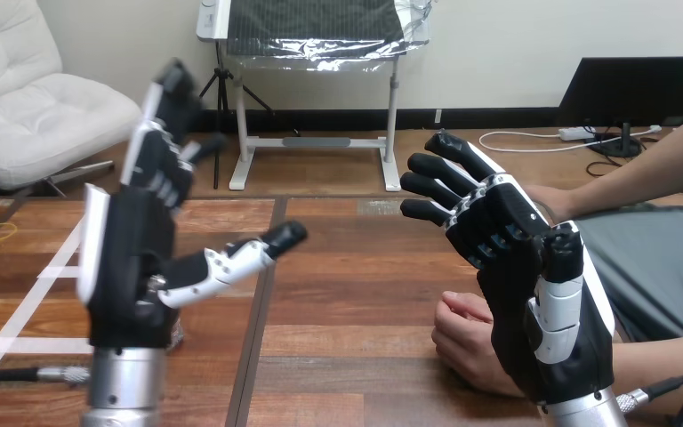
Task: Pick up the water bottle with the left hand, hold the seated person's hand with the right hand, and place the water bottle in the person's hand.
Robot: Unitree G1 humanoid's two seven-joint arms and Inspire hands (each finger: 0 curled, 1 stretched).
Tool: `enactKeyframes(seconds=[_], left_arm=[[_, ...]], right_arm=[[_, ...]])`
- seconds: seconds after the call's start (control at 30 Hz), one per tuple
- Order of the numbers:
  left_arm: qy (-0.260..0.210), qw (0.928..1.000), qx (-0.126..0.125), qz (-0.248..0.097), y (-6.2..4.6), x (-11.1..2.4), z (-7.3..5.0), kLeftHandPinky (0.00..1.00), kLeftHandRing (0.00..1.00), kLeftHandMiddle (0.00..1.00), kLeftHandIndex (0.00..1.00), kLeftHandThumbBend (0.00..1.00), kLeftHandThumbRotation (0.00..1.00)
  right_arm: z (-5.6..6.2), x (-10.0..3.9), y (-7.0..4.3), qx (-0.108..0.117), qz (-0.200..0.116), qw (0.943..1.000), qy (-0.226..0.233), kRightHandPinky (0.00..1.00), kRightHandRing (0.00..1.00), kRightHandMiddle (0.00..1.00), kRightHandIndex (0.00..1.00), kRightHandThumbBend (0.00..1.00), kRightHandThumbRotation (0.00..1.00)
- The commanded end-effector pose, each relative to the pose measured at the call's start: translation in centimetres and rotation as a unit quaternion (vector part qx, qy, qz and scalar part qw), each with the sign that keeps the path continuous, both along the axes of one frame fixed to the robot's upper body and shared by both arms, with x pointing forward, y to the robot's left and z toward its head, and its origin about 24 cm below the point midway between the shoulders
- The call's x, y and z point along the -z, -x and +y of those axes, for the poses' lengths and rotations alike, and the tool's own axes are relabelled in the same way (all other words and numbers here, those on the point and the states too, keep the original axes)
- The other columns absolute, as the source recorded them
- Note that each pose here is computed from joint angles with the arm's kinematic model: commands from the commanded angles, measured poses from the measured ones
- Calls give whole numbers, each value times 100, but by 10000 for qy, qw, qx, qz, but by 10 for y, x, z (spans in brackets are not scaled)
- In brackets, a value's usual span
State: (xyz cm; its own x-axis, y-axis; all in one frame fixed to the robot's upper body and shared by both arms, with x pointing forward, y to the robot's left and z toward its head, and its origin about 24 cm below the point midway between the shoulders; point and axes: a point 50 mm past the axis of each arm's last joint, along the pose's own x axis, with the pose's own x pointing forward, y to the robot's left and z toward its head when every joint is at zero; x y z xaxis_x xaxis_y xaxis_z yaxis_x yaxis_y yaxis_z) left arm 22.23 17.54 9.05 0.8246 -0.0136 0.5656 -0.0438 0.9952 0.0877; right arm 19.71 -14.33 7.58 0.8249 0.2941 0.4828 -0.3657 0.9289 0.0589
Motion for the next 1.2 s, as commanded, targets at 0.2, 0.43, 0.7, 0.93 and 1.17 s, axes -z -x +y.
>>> enactKeyframes(seconds=[0.2,0.43,0.7,0.93,1.17], left_arm=[[-216,9964,-310,-759,-7,-31,8,93,99,99,97,100,5],[-255,9949,-582,-787,-11,-32,17,95,99,99,97,100,7],[-261,9933,-896,-678,-14,-31,28,94,98,98,96,100,10],[-171,9929,-1048,-528,-18,-28,34,97,100,99,97,100,13],[-52,9927,-1170,-302,-20,-24,38,99,100,99,98,100,15]], right_arm=[[1,-14,-7,-6,-353,9994,-35,77,83,83,86,71,100],[2,-14,-7,-10,-332,9994,-32,77,82,83,86,72,100],[1,-15,-6,-17,-326,9995,-15,78,83,83,86,72,100],[0,-15,-6,-27,-327,9995,-6,78,83,83,86,72,100],[0,-15,-6,-24,-343,9994,-5,78,83,83,86,72,100]])
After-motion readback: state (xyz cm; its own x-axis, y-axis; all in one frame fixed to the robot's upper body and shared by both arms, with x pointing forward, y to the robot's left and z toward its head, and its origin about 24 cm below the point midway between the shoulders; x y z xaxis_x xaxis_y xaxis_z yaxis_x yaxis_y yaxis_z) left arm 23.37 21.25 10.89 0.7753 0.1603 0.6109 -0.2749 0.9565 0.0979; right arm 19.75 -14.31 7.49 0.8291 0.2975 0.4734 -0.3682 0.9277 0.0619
